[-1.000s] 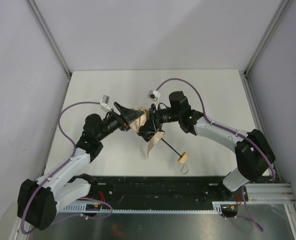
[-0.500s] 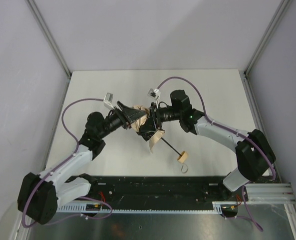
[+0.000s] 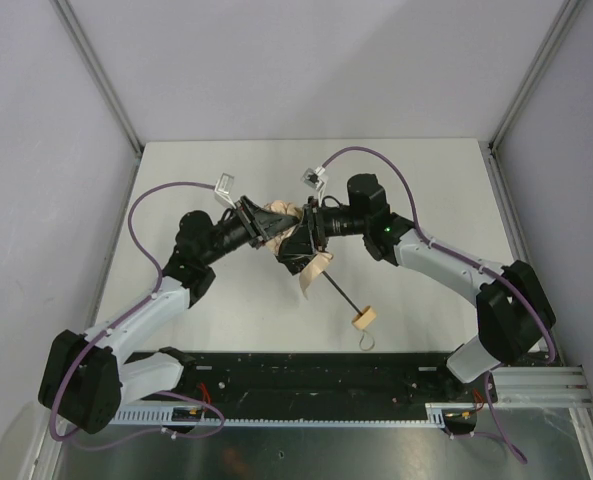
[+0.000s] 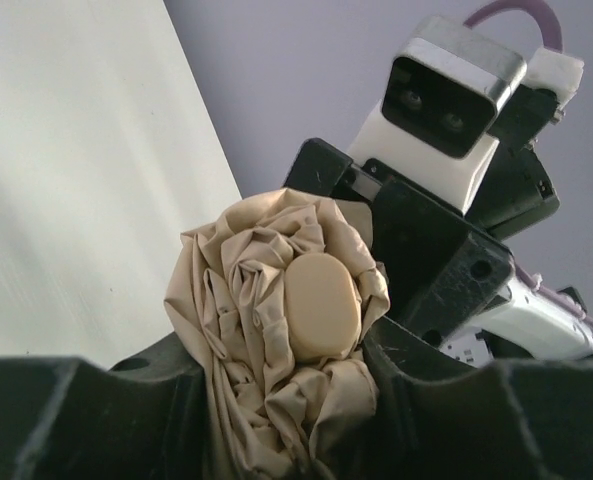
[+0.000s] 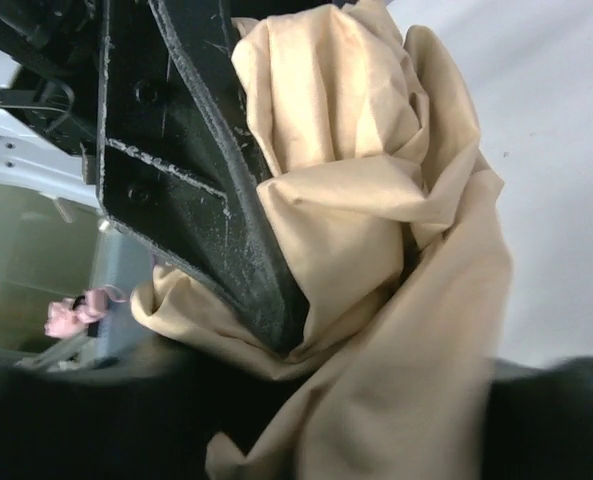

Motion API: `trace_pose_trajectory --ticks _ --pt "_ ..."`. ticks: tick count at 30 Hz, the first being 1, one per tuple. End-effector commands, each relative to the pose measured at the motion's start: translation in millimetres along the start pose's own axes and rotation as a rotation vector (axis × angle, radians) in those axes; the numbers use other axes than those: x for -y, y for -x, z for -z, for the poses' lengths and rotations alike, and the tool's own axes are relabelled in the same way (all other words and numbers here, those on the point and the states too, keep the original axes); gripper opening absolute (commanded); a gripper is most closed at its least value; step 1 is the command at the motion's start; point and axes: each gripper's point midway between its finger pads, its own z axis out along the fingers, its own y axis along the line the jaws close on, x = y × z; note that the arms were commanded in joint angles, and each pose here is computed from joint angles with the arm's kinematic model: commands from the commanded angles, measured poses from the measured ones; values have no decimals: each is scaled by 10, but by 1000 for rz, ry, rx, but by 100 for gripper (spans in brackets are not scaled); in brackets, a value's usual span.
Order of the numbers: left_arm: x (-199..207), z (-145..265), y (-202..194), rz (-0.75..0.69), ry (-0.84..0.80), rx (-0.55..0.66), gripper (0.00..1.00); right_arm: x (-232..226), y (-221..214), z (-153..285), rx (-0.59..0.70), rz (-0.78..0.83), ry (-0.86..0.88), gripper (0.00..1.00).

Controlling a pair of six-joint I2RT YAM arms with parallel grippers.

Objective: Put away the umbrella

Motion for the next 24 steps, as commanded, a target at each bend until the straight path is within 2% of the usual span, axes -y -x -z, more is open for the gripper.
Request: trace_pose_trajectory --ticks 1,4,6,10,14,19,24 --pt "748 57 271 -71 -207 73 0 -116 381 57 101 50 -69 71" --pt "748 70 445 -94 -207 135 0 -102 442 205 124 35 -143 93" --pt "737 74 536 -105 -218 158 0 -110 454 284 131 33 -183 98" --pt "726 158 760 -136 -257 249 0 -103 418 458 124 -6 -253 99" --pt "699 205 934 -174 -269 322 0 -207 524 659 175 -2 -309 99" --pt "705 242 1124 -201 -279 379 0 -226 679 1006 272 -10 -436 99" --pt "904 372 1365 -235 -329 456 0 -51 883 1670 450 -76 -673 99"
